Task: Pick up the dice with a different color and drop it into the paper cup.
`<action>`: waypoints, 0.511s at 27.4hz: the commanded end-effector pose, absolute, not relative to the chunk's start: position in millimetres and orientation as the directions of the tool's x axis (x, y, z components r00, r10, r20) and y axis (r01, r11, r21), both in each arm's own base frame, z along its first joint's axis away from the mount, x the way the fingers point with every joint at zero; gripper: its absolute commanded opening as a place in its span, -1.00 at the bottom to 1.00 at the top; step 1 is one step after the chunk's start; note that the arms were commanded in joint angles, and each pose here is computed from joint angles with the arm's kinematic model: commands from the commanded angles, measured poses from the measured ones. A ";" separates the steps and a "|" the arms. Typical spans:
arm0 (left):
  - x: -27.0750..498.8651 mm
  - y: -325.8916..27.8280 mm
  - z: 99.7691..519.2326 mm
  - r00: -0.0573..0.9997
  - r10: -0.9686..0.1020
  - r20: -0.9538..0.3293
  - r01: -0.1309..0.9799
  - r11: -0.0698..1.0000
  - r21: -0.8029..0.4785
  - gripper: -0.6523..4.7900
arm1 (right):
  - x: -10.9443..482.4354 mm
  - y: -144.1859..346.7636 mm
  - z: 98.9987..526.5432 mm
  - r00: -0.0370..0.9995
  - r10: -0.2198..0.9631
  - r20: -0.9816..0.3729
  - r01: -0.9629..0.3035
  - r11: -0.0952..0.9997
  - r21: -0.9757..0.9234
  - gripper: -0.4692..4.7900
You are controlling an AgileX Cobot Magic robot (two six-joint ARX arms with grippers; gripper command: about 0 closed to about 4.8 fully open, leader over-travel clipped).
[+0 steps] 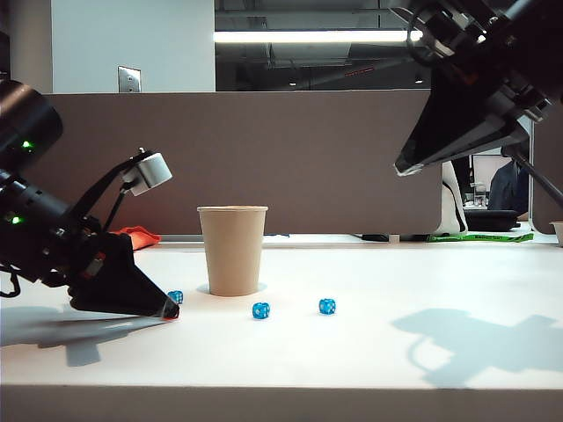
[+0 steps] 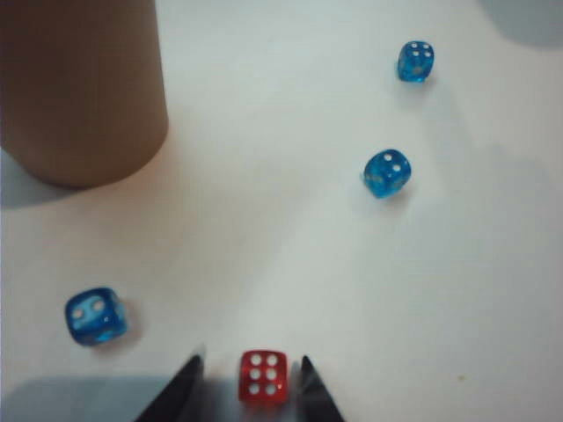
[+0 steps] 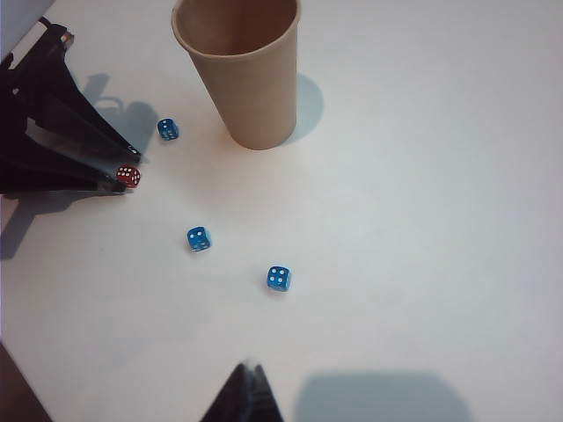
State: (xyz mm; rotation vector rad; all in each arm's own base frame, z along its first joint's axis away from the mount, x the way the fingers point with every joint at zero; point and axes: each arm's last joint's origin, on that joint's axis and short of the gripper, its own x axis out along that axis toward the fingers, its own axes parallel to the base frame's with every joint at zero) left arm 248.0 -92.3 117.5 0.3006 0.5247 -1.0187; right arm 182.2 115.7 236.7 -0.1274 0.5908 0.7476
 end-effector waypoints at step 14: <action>249.3 -92.5 119.2 0.426 -0.723 -0.544 0.863 0.505 0.005 -0.26 | 182.5 115.9 238.7 0.587 0.607 -0.536 -0.675 0.732 0.090 -0.82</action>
